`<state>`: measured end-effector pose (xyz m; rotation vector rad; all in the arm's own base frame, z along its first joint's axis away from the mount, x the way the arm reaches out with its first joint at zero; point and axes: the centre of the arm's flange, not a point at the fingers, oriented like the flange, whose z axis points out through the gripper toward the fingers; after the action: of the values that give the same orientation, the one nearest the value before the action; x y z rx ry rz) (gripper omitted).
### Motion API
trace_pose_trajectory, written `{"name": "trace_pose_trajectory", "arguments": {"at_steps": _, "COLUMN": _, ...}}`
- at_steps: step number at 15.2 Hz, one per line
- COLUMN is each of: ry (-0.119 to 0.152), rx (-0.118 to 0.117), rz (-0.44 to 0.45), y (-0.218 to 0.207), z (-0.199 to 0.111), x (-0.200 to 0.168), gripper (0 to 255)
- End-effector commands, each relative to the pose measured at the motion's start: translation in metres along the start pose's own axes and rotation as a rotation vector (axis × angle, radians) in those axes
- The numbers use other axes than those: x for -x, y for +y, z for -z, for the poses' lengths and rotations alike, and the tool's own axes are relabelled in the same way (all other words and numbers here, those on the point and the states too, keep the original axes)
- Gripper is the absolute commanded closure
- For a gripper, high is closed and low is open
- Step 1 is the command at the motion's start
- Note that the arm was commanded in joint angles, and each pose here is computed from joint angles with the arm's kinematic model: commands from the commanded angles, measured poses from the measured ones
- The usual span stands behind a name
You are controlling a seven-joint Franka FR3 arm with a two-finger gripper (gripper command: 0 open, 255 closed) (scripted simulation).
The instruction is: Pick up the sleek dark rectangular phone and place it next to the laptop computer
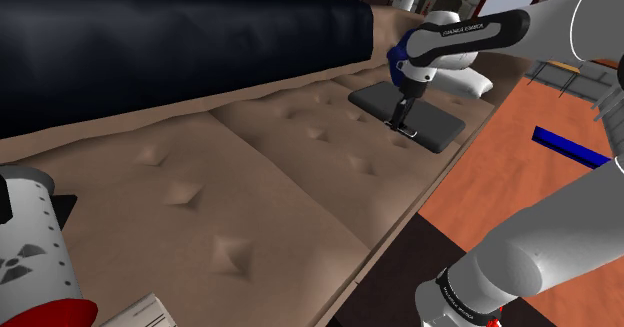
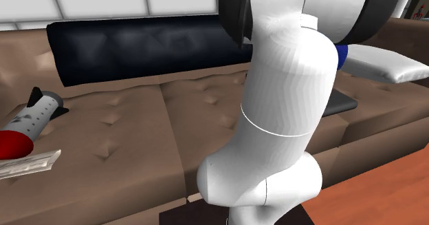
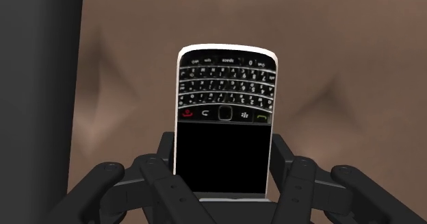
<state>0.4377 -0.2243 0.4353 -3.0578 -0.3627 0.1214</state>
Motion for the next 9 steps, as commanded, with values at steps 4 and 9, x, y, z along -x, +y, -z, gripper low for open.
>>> {"name": "trace_pose_trajectory", "arguments": {"at_steps": 4, "ry": 0.0, "rx": 0.0, "rz": 0.0, "y": 0.001, "z": -0.027, "x": -0.001, "gripper": 255}}
{"name": "trace_pose_trajectory", "arguments": {"at_steps": 9, "ry": 0.0, "rx": 0.0, "rz": 0.0, "y": 0.003, "z": -0.053, "x": -0.003, "gripper": 255}}
